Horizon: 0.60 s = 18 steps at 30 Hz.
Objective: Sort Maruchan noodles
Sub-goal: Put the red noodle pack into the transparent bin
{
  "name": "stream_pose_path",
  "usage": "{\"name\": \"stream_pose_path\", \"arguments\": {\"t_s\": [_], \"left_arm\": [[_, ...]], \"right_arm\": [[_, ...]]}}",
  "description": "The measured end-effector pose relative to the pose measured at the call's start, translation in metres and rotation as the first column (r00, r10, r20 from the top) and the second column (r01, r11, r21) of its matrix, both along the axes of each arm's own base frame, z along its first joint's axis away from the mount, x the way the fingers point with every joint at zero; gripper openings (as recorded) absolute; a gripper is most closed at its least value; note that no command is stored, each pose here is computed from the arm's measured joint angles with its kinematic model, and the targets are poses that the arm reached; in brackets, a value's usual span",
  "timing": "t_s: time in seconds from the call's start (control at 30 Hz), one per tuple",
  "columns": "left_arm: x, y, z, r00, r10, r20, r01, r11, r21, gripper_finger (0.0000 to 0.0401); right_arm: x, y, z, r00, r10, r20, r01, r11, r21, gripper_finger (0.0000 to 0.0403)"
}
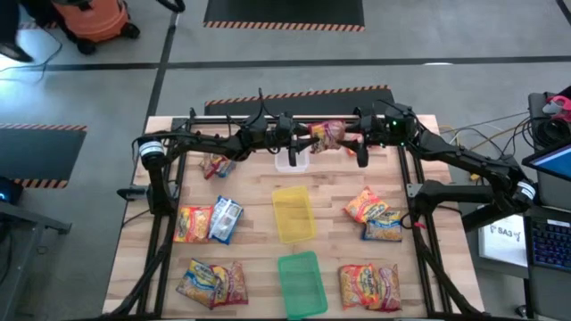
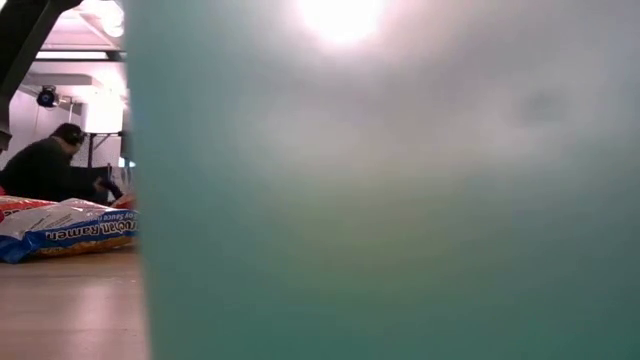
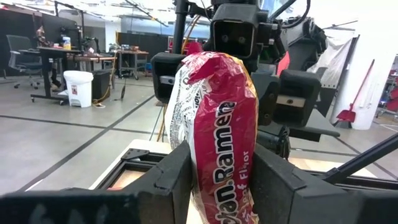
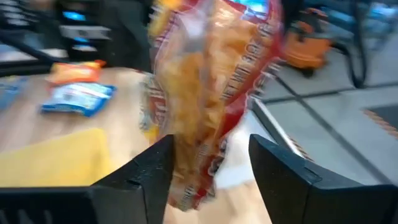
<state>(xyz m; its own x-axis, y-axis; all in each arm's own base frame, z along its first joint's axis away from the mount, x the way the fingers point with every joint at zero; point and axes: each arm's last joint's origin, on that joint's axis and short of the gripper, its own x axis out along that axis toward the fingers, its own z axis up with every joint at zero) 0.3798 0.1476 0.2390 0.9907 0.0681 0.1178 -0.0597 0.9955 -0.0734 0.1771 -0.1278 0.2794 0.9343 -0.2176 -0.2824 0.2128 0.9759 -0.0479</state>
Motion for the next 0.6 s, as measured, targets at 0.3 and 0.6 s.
{"name": "stream_pose_path", "arguments": {"t_s": [0.3,0.6], "left_arm": [[-0.010,0.026,-0.006,0.997,0.061,-0.055,-0.062,0.998,-0.013,0.0115],[-0.035,0.058,-0.014,0.951,0.157,-0.268,-0.163,0.987,-0.003,0.0114]], "right_arm": [[-0.008,-0.003,-0.014,0.963,-0.208,-0.172,0.212,0.977,0.004,0.0216],[-0.011,-0.004,-0.019,0.927,-0.299,-0.228,0.316,0.948,0.043,0.0214]]}}
